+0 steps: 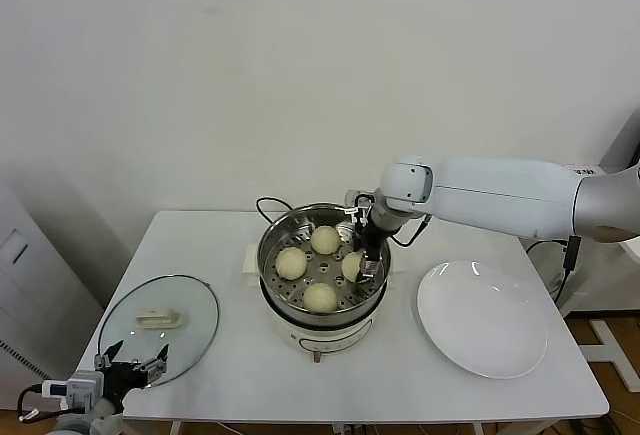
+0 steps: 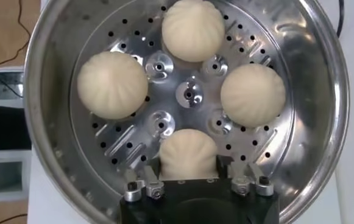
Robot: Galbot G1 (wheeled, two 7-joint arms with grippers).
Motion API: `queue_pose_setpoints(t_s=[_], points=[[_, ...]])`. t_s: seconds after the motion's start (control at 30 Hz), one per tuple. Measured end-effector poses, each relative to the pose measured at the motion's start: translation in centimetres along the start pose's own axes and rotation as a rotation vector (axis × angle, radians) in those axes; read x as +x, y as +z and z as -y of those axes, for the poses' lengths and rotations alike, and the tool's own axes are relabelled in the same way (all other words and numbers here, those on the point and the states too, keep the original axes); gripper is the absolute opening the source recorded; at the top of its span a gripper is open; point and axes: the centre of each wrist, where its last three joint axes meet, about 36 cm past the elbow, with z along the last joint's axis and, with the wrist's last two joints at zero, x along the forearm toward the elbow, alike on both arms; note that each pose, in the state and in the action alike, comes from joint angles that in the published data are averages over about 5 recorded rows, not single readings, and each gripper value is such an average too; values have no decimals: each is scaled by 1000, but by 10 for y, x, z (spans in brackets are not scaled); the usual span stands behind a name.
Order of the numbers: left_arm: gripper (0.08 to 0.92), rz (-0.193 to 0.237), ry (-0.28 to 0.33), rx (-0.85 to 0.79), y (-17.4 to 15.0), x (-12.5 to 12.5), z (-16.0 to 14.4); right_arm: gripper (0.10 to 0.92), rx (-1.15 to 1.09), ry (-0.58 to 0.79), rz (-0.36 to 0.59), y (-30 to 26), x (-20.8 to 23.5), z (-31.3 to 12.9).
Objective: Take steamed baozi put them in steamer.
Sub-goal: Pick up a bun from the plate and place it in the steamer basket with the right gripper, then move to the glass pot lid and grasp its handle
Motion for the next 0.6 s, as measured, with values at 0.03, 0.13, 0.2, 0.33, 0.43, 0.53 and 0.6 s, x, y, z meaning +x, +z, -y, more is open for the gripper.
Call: queue_pose_setpoints(t_s=[0.03,0.13,0.2,0.33,0.43,0.53,0.6], points=[[823,0,0,0,0,0,0,762,-5,5,5,0,1,1],[823,3,0,2,-1,0,0,811,-25,22,30,3,8,4],[823,4,-1,3,-2,0,0,820,-42,36,57,5,15,7],[823,11,-3,7,-3,1,1,822,-84,62,136,13,31,10],[823,17,-6,9,-4,0,1,823,-126,85,216,25,45,10],[823,22,-11,10,-4,-1,1,823,-173,124,312,45,57,9],[823,26,-14,11,-4,-2,1,823,-206,161,385,61,64,6]])
